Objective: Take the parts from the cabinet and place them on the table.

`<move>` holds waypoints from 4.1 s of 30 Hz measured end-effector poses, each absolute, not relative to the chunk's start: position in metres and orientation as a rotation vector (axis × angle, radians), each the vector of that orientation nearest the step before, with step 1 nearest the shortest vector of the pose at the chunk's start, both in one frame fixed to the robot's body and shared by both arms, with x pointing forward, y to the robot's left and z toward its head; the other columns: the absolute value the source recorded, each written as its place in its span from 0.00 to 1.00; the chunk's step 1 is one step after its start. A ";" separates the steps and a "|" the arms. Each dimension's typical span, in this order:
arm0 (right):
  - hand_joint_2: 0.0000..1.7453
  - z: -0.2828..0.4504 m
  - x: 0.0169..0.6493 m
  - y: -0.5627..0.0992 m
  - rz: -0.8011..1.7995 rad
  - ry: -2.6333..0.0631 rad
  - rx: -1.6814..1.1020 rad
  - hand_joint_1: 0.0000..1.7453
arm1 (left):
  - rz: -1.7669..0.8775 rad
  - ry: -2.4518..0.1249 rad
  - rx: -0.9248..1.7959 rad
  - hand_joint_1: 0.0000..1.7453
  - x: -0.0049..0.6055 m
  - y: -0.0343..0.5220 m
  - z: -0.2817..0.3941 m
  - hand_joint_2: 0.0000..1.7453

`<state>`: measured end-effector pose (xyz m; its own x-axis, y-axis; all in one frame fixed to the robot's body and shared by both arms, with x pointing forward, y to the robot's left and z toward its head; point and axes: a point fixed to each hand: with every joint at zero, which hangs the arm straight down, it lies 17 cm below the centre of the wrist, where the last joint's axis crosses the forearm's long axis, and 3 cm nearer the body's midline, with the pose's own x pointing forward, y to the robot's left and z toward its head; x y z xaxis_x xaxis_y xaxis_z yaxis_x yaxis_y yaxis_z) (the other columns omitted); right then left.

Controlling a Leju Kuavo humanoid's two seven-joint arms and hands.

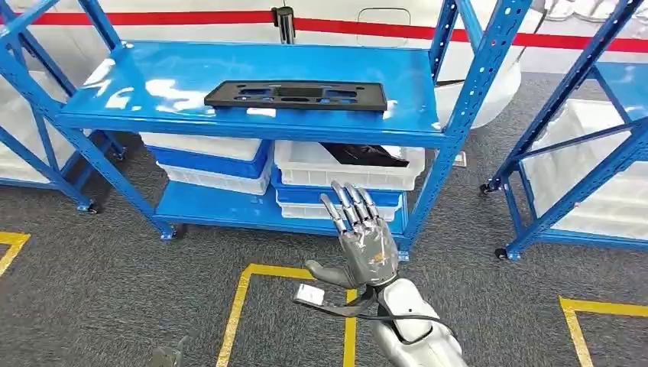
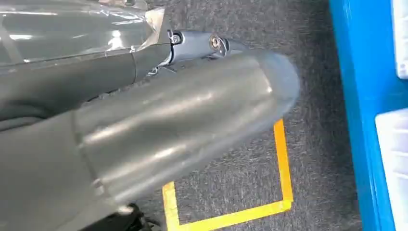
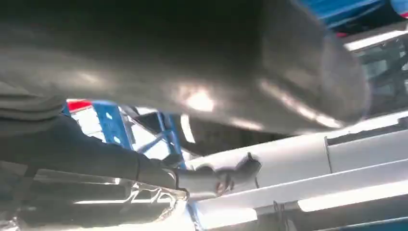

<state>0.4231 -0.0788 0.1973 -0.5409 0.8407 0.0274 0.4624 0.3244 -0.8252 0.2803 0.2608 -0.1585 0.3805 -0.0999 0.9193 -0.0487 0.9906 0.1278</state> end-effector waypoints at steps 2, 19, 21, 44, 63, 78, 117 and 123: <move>0.00 0.196 0.423 -0.078 1.110 -2.138 -1.142 0.00 | -0.032 -1.180 0.142 0.00 0.280 0.260 -0.159 0.00; 0.00 0.198 0.426 -0.072 1.103 -2.151 -1.123 0.00 | -0.033 -1.180 0.159 0.00 0.283 0.265 -0.158 0.00; 0.00 0.201 0.428 -0.072 1.101 -2.157 -1.129 0.00 | -0.032 -1.184 0.157 0.00 0.285 0.264 -0.157 0.00; 0.00 0.189 0.423 -0.069 1.132 -2.142 -1.125 0.00 | -0.029 -1.174 0.147 0.00 0.284 0.259 -0.159 0.00; 1.00 0.180 0.421 -0.076 1.121 -2.098 -1.146 0.00 | -0.011 -1.155 0.159 0.00 0.279 0.257 -0.163 0.00; 1.00 0.187 0.427 -0.072 1.097 -2.104 -1.143 0.00 | -0.001 -1.147 0.155 0.00 0.275 0.256 -0.165 0.00; 1.00 0.179 0.431 -0.087 1.052 -2.024 -1.177 0.00 | -0.048 -1.137 0.119 0.00 0.279 0.243 -0.167 0.00; 1.00 0.201 0.443 -0.088 1.021 -2.047 -1.218 0.00 | -0.055 -1.140 0.112 0.00 0.283 0.241 -0.166 0.00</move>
